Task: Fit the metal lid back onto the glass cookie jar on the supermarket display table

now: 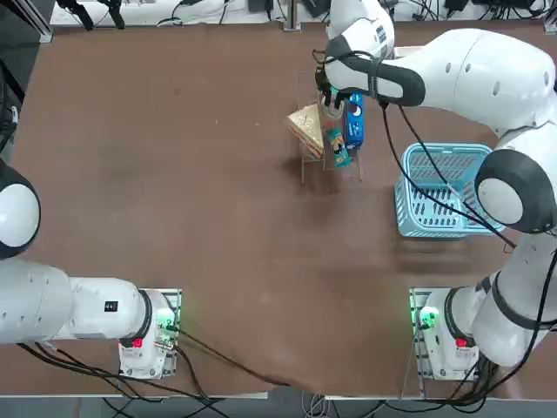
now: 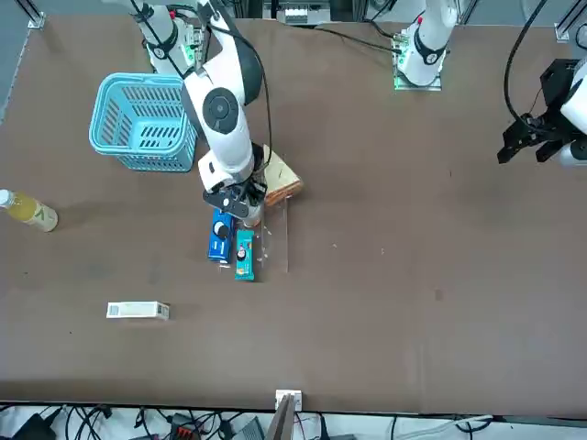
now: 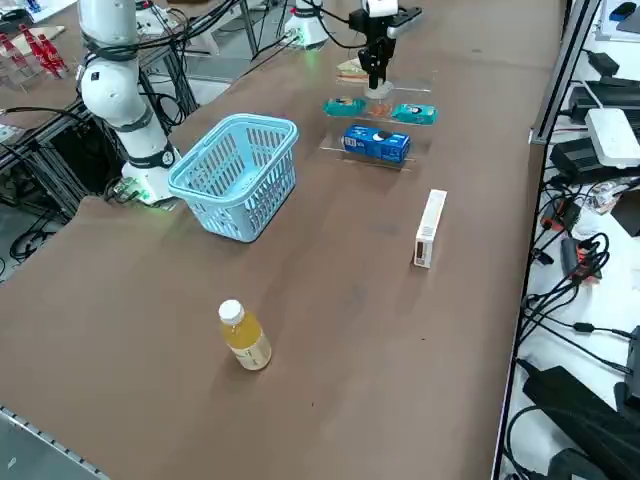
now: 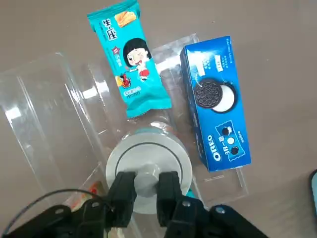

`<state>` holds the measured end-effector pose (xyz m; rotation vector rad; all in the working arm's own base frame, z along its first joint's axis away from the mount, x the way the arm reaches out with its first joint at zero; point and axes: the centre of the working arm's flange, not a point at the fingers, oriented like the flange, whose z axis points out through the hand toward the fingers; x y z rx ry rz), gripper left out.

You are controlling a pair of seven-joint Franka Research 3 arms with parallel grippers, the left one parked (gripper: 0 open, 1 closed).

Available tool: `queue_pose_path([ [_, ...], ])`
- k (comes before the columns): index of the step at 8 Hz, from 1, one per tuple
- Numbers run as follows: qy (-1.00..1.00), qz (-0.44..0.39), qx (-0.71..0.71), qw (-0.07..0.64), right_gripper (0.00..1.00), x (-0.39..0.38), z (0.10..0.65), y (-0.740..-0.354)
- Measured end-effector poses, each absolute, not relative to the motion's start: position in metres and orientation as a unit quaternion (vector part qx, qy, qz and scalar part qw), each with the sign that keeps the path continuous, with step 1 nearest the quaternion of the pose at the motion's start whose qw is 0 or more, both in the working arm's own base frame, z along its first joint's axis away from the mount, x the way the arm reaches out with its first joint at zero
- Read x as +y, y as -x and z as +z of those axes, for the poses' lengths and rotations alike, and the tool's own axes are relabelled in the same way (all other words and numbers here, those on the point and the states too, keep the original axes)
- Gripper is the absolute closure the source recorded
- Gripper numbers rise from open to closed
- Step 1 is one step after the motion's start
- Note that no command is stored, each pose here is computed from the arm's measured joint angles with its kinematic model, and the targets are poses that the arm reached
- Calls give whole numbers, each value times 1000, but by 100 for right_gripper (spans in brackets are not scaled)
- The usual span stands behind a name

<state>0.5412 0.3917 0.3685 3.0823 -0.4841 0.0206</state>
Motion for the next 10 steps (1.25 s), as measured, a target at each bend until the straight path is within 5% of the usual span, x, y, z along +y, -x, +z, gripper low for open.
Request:
queue_pose_path([
  [8,-988,14,-153,7,72,391,367,-538],
  [10,-989,14,-149,11,38,393,358,-536],
])
